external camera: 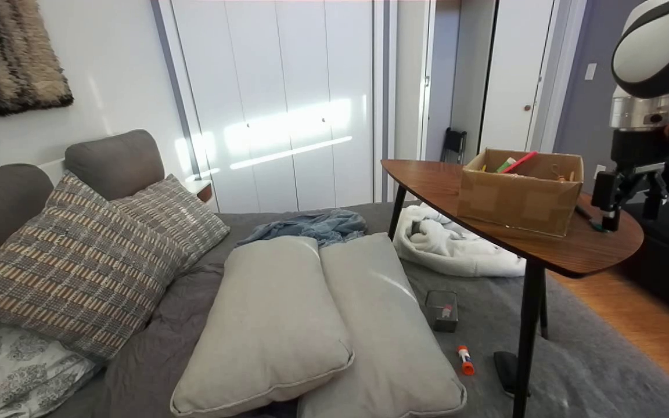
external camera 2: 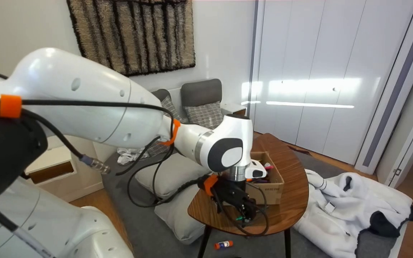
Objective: Put the green pen inside the box
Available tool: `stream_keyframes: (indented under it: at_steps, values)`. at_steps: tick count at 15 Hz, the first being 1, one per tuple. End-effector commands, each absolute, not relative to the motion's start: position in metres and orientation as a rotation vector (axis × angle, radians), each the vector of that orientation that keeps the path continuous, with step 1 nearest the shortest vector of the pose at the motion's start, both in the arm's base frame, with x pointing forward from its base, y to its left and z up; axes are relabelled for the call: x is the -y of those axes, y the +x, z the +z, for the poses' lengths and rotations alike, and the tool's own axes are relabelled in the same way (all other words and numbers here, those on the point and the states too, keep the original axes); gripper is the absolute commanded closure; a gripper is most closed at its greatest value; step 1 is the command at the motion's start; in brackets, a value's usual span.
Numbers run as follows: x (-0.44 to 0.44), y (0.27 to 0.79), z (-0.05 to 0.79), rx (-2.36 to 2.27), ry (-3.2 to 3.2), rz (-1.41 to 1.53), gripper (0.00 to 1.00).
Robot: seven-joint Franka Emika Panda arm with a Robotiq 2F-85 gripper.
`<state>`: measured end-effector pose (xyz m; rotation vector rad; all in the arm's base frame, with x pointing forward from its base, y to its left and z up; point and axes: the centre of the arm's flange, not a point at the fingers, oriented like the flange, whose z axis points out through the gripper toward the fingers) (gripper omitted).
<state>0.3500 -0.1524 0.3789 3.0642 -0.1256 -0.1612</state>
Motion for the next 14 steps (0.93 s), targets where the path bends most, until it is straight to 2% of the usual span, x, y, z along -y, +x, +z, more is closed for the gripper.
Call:
stream_keyframes:
  at_steps: [1,11,12,13,14]
  values:
    - [0.186,0.359,0.374,0.19,3.099,-0.102,0.0]
    - [0.198,0.365,0.36,0.335,3.182,0.138,0.0]
    - [0.199,0.366,0.36,0.338,3.186,0.151,0.09]
    - [0.199,0.367,0.359,0.341,3.188,0.158,0.26]
    - [0.199,0.368,0.358,0.345,3.19,0.167,0.32]
